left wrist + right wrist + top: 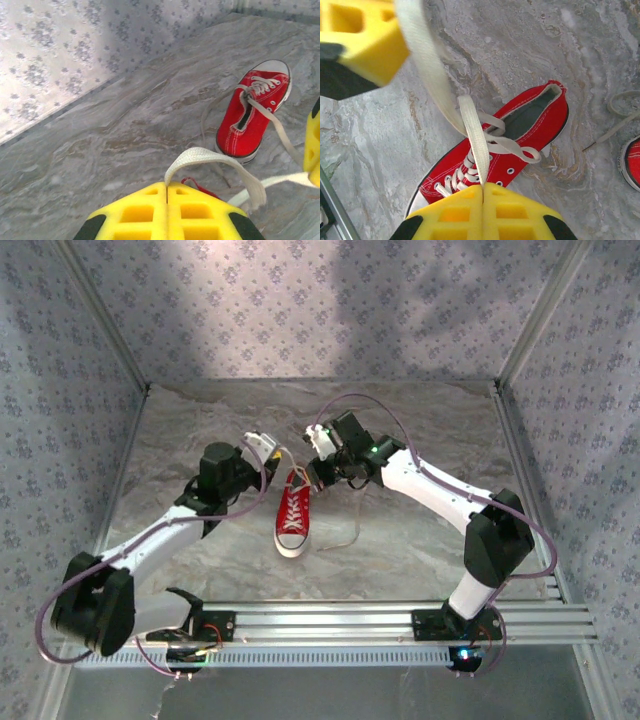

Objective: Tie the shoes

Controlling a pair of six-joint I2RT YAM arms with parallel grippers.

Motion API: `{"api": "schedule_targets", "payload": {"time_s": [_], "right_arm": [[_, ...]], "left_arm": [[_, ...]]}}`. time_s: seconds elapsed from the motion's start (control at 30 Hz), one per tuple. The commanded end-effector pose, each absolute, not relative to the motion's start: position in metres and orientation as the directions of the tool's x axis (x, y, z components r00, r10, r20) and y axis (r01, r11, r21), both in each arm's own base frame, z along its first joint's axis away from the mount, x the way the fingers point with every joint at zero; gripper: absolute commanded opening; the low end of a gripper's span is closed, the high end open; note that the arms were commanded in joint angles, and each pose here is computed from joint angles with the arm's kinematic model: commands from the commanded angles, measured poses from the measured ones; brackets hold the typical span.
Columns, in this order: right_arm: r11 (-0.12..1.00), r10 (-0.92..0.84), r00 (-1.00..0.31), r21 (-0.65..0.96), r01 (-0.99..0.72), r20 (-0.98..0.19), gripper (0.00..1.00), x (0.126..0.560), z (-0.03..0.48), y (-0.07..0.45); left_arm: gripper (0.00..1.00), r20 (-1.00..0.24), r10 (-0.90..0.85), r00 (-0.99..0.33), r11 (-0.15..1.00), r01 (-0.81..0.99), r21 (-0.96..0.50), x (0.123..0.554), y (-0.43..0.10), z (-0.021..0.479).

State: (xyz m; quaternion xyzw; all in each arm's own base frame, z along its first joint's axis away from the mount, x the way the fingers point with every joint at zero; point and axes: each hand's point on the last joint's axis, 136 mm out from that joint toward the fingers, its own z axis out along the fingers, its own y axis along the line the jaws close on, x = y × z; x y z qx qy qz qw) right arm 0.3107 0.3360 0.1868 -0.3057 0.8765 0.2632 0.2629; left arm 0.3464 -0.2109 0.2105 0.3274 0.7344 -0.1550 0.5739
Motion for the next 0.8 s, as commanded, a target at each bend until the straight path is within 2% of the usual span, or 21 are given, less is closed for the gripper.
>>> {"api": "schedule_targets", "payload": {"time_s": [0.0, 0.2, 0.53, 0.77], "right_arm": [[0.649, -0.401, -0.656, 0.307, -0.696, -0.639, 0.00, 0.308, 0.202, 0.336], [0.646, -0.403, -0.654, 0.307, -0.699, -0.640, 0.00, 0.308, 0.202, 0.334], [0.633, -0.400, -0.645, 0.313, -0.708, -0.651, 0.00, 0.308, 0.202, 0.331], [0.625, -0.400, -0.637, 0.313, -0.715, -0.659, 0.00, 0.311, 0.203, 0.330]], "left_arm": [[0.00, -0.979, 0.205, -0.009, 0.706, 0.694, 0.141, 0.359, -0.226, 0.250], [0.00, -0.990, 0.119, -0.075, 0.718, 0.695, 0.033, 0.376, -0.227, 0.245], [0.00, -0.942, -0.025, -0.333, 0.679, 0.686, -0.261, 0.376, -0.235, 0.233], [0.00, -0.872, -0.040, -0.488, 0.663, 0.639, -0.389, 0.377, -0.238, 0.218]]}}
